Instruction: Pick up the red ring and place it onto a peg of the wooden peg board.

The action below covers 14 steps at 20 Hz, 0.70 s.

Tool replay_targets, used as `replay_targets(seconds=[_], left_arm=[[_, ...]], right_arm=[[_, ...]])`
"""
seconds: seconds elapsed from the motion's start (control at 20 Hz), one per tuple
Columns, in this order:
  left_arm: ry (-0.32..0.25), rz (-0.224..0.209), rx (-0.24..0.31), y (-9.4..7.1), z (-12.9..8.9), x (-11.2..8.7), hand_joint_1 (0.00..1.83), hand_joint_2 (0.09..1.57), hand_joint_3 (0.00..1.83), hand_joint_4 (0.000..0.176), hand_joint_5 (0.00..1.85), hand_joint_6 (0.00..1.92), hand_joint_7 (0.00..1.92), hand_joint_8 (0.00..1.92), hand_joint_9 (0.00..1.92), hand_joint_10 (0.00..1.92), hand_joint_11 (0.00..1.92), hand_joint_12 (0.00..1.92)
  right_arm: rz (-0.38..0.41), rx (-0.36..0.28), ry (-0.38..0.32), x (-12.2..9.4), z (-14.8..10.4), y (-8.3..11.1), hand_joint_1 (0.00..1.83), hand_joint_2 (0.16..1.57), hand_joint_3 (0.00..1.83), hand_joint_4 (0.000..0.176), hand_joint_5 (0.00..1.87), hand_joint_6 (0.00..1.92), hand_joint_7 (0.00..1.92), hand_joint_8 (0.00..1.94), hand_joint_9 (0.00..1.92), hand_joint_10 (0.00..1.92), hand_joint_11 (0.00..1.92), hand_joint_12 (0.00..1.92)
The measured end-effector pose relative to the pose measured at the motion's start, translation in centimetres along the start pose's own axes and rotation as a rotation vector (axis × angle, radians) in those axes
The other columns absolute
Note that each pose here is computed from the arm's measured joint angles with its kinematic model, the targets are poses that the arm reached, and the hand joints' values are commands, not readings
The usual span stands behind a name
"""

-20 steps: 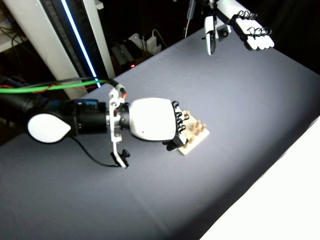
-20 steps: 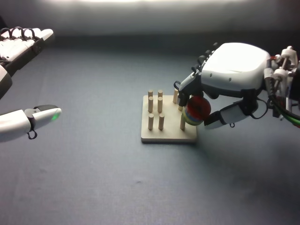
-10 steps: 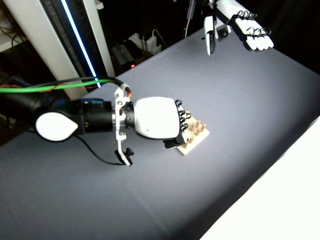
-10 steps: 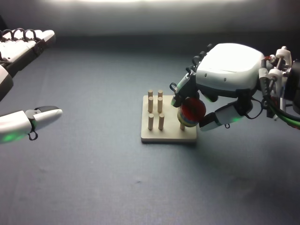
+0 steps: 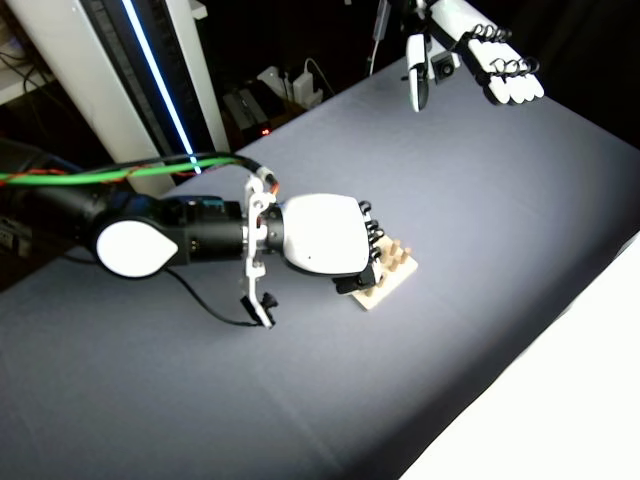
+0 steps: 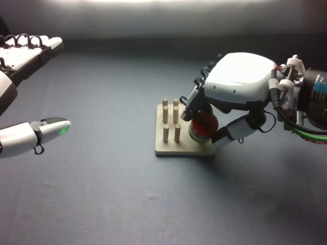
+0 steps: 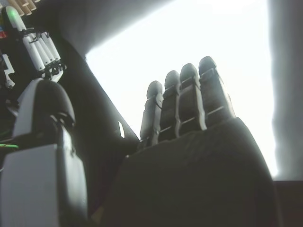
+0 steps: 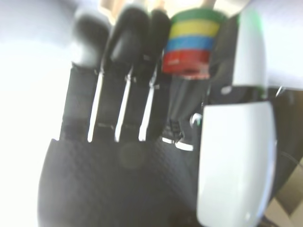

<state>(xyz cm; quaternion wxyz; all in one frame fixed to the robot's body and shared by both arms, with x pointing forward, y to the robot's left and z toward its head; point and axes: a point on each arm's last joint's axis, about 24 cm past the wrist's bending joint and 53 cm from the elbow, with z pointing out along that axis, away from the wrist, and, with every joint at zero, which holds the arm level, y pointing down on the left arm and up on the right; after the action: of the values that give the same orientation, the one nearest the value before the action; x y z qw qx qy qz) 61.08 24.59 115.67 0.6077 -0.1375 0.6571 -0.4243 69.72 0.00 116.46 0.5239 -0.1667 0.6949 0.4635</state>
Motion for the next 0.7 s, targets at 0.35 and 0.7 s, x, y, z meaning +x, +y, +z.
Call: replay_targets(seconds=[0.35,0.7], left_arm=[[0.001,-0.005,0.000,0.0,0.0,0.1,0.78,1.11,0.00,0.021,0.12,0.00,0.09,0.01,0.04,0.01,0.02,0.02],[-0.005,-0.011,0.000,0.0,0.0,-0.1,0.72,1.12,0.00,0.008,0.12,0.00,0.10,0.01,0.06,0.01,0.03,0.03]], right_arm=[[-0.018,0.028,0.015,0.3,0.2,-0.7,0.96,0.97,0.00,0.083,0.45,0.00,0.46,0.04,0.41,0.46,0.20,1.21],[0.051,-0.041,-0.045,-1.0,-0.1,1.5,0.99,0.96,0.00,0.080,0.43,0.01,0.45,0.01,0.44,0.20,0.06,1.32]])
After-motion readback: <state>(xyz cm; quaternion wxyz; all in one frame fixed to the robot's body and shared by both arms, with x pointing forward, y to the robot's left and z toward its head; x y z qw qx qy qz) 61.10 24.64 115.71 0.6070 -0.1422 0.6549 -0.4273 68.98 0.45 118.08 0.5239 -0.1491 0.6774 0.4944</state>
